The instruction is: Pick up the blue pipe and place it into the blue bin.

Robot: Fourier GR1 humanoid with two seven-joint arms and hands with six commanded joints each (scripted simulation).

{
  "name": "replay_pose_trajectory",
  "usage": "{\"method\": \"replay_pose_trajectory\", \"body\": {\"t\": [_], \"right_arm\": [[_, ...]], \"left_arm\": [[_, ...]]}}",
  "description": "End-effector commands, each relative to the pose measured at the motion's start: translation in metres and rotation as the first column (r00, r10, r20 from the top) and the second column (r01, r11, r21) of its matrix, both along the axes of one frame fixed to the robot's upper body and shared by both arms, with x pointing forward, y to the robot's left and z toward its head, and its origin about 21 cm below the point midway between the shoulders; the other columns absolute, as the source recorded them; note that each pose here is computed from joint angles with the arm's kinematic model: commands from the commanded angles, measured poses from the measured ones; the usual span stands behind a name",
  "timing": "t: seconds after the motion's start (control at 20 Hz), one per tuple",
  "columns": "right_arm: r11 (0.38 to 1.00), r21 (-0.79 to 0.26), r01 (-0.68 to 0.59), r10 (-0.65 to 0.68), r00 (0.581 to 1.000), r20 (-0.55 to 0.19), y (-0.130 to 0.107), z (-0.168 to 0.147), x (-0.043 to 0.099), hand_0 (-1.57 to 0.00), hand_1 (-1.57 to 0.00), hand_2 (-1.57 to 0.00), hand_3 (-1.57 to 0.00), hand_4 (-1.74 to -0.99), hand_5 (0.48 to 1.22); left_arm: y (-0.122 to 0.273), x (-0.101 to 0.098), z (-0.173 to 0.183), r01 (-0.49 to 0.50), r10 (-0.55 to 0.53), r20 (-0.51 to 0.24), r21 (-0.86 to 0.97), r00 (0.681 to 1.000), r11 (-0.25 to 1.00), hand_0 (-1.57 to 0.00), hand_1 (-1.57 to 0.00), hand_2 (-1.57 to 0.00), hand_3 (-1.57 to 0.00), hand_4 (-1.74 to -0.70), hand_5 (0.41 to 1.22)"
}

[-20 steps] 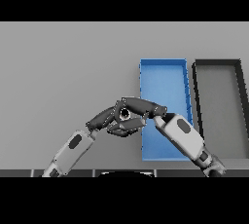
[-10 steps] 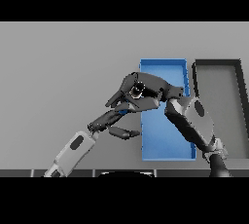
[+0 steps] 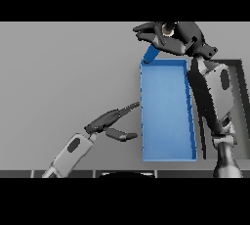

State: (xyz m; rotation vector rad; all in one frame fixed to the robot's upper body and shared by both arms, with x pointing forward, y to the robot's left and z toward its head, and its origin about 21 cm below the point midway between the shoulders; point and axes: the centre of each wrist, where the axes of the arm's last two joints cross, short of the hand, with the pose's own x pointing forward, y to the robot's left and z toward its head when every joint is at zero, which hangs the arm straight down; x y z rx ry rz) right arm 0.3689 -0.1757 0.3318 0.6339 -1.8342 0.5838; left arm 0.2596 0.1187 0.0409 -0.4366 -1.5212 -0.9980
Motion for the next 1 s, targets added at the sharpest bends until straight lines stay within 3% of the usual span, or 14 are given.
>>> {"method": "replay_pose_trajectory", "body": {"t": [0.0, 0.1, 0.3, 0.65, 0.75, 0.85, 0.9, 0.95], "right_arm": [[0.999, -0.014, 0.049, -0.049, 0.998, -0.024, -0.011, -0.006, 0.008, -1.57, -1.57, -1.57, -1.57, -1.737, 1.135], [0.991, -0.032, 0.132, -0.135, 0.984, -0.118, -0.029, -0.027, 0.02, -1.57, -1.57, -1.57, -1.57, -1.739, 1.124], [0.97, -0.095, 0.226, -0.243, 0.934, -0.263, -0.053, -0.084, 0.022, -1.57, -1.57, -1.57, -1.57, -1.74, 1.122], [0.914, -0.286, 0.287, -0.4, 0.758, -0.515, -0.073, -0.174, 0.009, -1.57, -1.57, -1.57, -1.57, -1.741, 1.122], [0.904, -0.336, 0.265, -0.416, 0.734, -0.537, -0.075, -0.188, 0.005, -1.57, -1.57, -1.57, -1.57, -1.655, 1.124], [0.882, -0.41, 0.231, -0.448, 0.681, -0.58, -0.082, -0.212, 0.0, -1.57, -1.57, -1.57, -1.57, -1.591, 1.114], [0.871, -0.444, 0.209, -0.462, 0.652, -0.601, -0.083, -0.221, 0.0, -1.57, -1.57, -1.57, -1.33, -1.599, 1.11], [0.862, -0.466, 0.198, -0.481, 0.606, -0.633, -0.082, -0.231, -0.002, -1.56, -1.46, -1.39, -1.12, -1.547, 1.133]], "left_arm": [[0.0, -0.001, -0.001, 0.001, -0.001, 0.001, -0.01, 1.0, 1.0, 0.0, 0.0, 0.0, 0.0, -0.91, 0.487], [-0.002, 0.003, 0.002, -0.007, 0.007, -0.006, -0.006, 1.0, 1.0, 0.0, 0.0, 0.0, 0.0, -0.91, 0.489], [-0.002, 0.005, -0.001, -0.014, 0.014, -0.016, 0.015, 1.0, 1.0, 0.0, 0.0, 0.0, 0.0, -0.89, 0.483], [0.001, 0.001, -0.005, -0.006, 0.006, -0.005, -0.001, 1.0, 1.0, 0.0, 0.0, 0.0, 0.0, -0.88, 0.463], [-0.001, 0.001, -0.002, -0.006, 0.006, -0.006, -0.008, 1.0, 1.0, 0.0, 0.0, 0.0, 0.0, -0.88, 0.464], [0.002, 0.002, -0.001, -0.008, 0.008, -0.004, -0.013, 1.0, 1.0, 0.0, 0.0, 0.0, 0.0, -0.88, 0.46], [0.005, 0.002, 0.0, -0.012, 0.012, -0.003, -0.013, 1.0, 1.0, 0.0, 0.0, 0.0, 0.0, -0.89, 0.457], [0.0, 0.0, 0.0, -0.006, 0.006, -0.009, -0.013, 1.0, 1.0, 0.0, 0.0, 0.0, 0.0, -0.89, 0.455]]}}
